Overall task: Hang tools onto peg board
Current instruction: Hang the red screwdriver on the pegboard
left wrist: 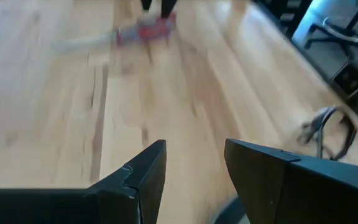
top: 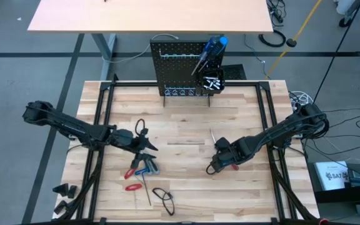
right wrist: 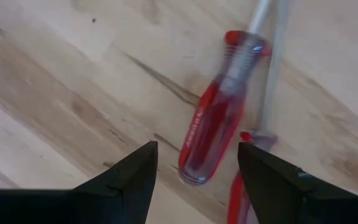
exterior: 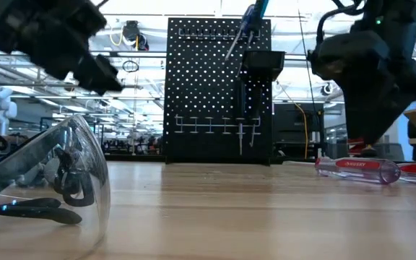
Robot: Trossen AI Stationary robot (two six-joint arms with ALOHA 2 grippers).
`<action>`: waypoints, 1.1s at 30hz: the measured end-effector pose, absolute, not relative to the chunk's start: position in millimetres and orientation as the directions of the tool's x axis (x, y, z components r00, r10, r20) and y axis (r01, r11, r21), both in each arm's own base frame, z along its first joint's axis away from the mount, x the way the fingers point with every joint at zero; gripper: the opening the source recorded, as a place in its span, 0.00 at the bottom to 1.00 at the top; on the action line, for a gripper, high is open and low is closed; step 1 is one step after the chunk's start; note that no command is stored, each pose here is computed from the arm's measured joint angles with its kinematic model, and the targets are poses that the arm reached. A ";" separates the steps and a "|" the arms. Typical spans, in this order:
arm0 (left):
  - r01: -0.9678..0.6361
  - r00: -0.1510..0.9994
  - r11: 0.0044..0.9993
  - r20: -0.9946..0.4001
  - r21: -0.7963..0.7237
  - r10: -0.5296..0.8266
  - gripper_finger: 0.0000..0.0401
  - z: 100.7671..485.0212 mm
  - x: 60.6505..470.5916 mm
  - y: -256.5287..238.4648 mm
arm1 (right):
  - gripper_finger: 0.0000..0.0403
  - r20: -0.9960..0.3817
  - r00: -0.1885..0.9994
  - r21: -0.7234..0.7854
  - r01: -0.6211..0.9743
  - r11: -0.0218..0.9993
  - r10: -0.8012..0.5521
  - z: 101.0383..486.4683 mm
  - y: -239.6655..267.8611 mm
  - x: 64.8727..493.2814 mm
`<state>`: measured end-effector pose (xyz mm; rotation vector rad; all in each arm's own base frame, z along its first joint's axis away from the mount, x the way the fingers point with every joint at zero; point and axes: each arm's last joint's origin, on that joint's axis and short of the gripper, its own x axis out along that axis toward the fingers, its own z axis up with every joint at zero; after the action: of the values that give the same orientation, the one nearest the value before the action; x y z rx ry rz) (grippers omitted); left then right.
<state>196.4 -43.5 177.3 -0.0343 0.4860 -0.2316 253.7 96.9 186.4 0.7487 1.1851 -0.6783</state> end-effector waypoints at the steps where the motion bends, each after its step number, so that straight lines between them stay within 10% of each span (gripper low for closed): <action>1: 0.207 0.851 0.974 -0.473 -0.095 -0.227 0.43 172.8 194.8 -43.1 | 0.53 -0.965 0.252 0.165 0.788 0.594 -0.067 184.4 97.1 254.1; 9: 0.036 0.864 0.997 -0.499 -0.071 -0.067 0.43 163.0 180.6 -29.9 | 0.53 -0.958 0.271 0.163 0.785 0.597 -0.095 169.2 93.4 249.3; 24: 0.072 0.995 0.994 -0.078 0.078 -0.066 0.43 205.9 192.3 -14.6 | 0.53 -0.945 0.309 0.202 0.809 0.552 -0.106 135.7 85.2 250.0; 33: 0.150 0.986 0.983 -0.086 0.110 -0.141 0.43 200.9 198.0 -15.6 | 0.29 -0.971 0.227 0.134 0.769 0.626 -0.070 131.4 81.7 263.6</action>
<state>198.0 -15.6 200.9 0.1164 0.0785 -0.1468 263.6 81.7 131.4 0.7048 1.2143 -0.6488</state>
